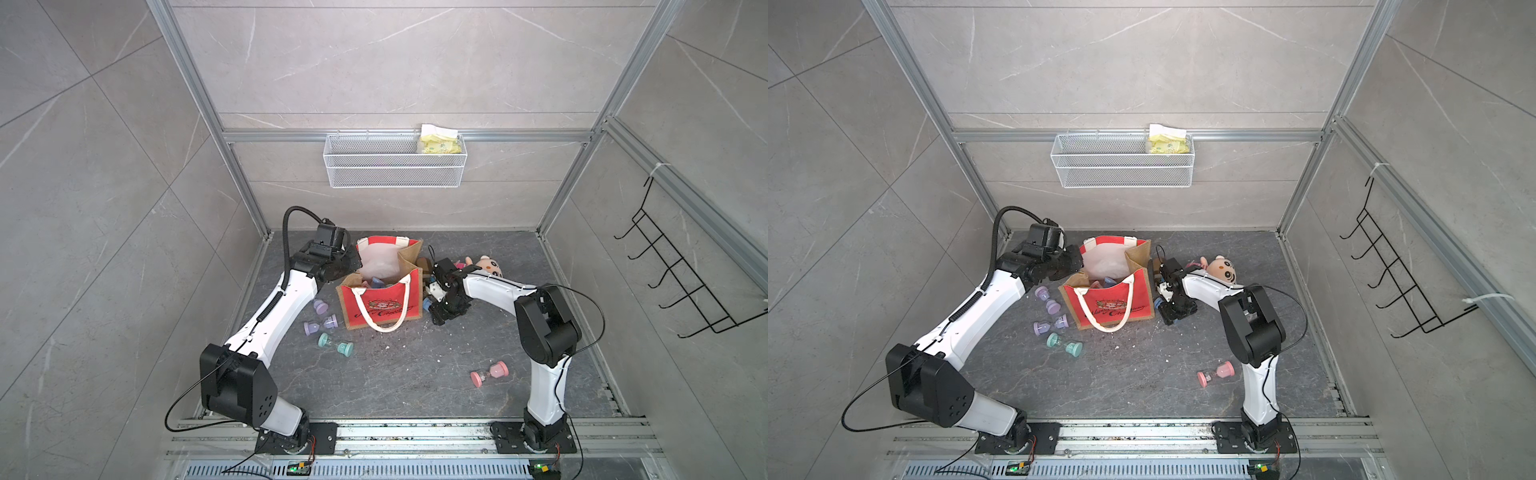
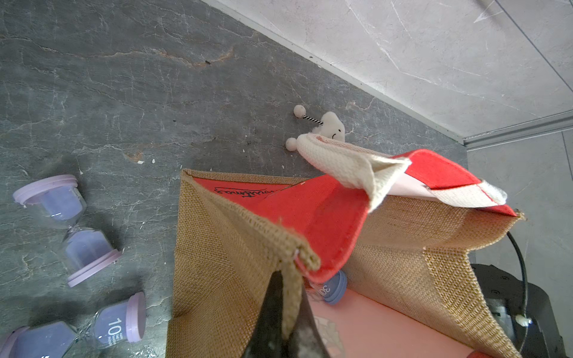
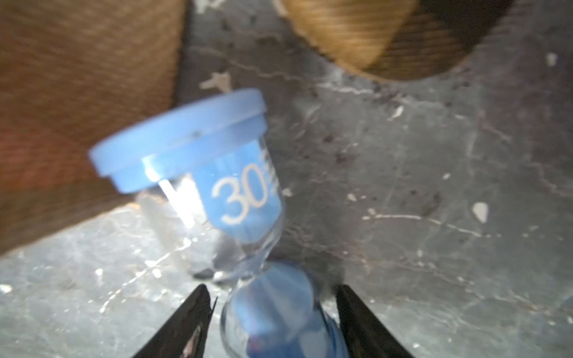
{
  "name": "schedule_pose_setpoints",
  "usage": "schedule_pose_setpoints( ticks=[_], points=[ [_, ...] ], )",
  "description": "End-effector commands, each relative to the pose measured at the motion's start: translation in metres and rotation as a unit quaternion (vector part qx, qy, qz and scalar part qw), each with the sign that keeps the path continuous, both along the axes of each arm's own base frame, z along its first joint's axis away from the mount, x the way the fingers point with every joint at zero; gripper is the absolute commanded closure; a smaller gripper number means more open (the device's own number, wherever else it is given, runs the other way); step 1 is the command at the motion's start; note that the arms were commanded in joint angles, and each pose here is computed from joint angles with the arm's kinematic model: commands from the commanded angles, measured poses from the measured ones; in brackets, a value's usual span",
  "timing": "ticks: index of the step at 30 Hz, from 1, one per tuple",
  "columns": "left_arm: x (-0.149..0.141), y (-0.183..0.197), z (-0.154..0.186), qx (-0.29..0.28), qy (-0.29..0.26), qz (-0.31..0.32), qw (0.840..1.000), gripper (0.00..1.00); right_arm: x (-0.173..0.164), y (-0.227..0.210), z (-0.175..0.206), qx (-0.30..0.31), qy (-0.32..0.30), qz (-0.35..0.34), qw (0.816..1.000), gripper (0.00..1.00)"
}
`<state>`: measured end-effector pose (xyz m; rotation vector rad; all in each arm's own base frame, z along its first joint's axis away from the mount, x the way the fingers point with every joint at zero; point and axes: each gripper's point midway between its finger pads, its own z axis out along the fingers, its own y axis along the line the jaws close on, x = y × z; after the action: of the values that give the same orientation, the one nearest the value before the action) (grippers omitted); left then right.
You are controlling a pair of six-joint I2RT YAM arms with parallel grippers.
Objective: Put the hourglass into the canvas bag
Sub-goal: Pick up the hourglass from the center of the board.
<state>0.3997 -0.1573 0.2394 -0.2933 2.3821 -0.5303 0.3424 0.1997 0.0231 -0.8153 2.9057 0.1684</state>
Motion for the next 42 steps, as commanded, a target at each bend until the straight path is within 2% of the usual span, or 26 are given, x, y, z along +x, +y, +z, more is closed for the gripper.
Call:
schedule_pose_setpoints(
  ticks=[1,14,20,31,42],
  points=[
    [-0.012,-0.004,0.014,-0.002,-0.005,-0.016,1.000,1.00,0.000,0.002,0.006,-0.002,-0.016,-0.003,1.000,0.34],
    [-0.014,-0.002,0.014,0.000,-0.004,-0.013,1.000,1.00,-0.020,-0.001,-0.012,-0.061,-0.013,-0.015,0.998,0.40],
    [-0.014,-0.004,0.013,-0.004,-0.002,-0.017,1.000,1.00,-0.026,-0.004,-0.012,-0.069,-0.014,-0.024,0.997,0.47],
    [-0.015,-0.005,0.017,-0.012,-0.006,-0.018,1.000,1.00,-0.036,0.003,-0.002,-0.020,-0.016,-0.047,0.999,0.63],
    [-0.014,-0.009,0.022,-0.027,-0.009,-0.018,0.999,1.00,-0.039,-0.006,0.018,0.055,-0.004,-0.113,0.992,0.71]
  ],
)
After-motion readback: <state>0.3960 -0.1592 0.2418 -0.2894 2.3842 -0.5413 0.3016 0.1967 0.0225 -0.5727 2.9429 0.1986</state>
